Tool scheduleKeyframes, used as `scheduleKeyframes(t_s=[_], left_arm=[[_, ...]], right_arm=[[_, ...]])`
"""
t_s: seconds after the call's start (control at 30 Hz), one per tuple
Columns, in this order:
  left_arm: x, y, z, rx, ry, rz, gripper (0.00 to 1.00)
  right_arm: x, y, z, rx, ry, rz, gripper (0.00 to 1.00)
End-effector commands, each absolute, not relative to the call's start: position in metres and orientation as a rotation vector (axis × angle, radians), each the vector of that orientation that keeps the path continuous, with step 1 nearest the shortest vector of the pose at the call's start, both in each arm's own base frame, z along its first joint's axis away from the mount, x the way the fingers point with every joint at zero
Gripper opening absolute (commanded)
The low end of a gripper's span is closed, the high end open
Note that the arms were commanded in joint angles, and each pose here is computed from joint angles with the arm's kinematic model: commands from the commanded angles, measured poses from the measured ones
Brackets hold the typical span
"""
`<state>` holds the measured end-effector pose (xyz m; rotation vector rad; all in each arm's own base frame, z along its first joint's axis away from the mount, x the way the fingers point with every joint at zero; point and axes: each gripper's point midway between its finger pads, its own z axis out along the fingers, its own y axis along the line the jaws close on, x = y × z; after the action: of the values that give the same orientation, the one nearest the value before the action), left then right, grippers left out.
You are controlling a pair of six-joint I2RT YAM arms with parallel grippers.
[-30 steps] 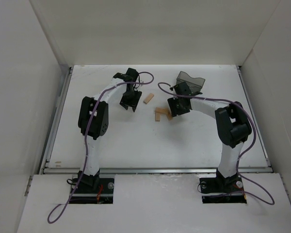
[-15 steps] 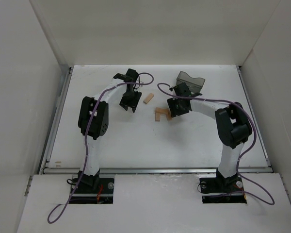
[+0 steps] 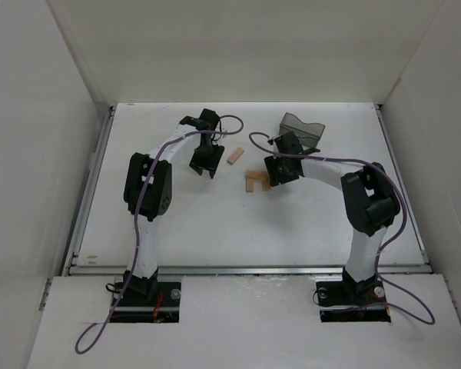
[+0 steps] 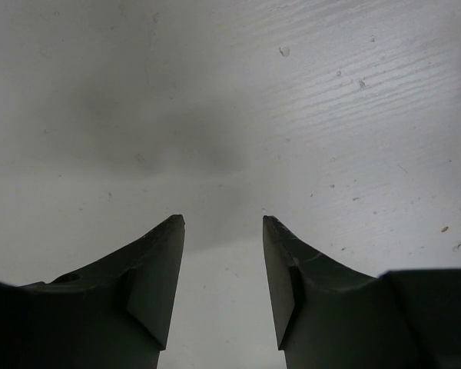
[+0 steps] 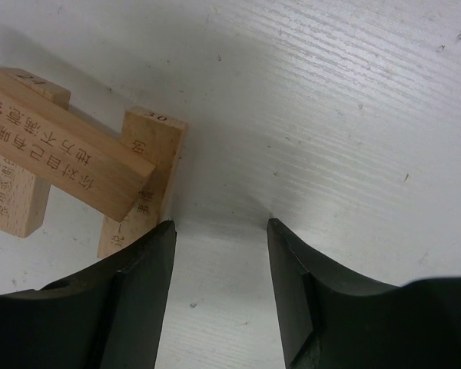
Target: Build the wood block tower
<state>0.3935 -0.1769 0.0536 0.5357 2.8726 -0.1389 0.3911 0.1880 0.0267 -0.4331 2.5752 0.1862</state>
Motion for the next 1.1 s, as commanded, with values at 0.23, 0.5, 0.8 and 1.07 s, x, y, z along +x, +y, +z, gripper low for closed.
scheduleKeyframes(t_s=[0.23,0.5,0.8,1.07], left_arm=[[0.408,-0.218,0.081,0.627,2.734,-0.236,0.44],[0.397,-0.256,0.050,0.693,2.769,-0.289,0.45],[0.416,-0.269,0.043,0.513,2.747,-0.311,0.45],[0.415,-0.274,0.034,0.440,2.767,-0.343,0.45]], right_arm=[[0.407,0.186,0.074,-0.358,2.464,0.216,0.57],[0.413,0.196,0.072,-0.313,2.454,0.269,0.57],[0.427,0.190,0.061,-0.192,2.454,0.264,0.57],[0.429,0.186,0.058,-0.157,2.464,0.233,0.57]])
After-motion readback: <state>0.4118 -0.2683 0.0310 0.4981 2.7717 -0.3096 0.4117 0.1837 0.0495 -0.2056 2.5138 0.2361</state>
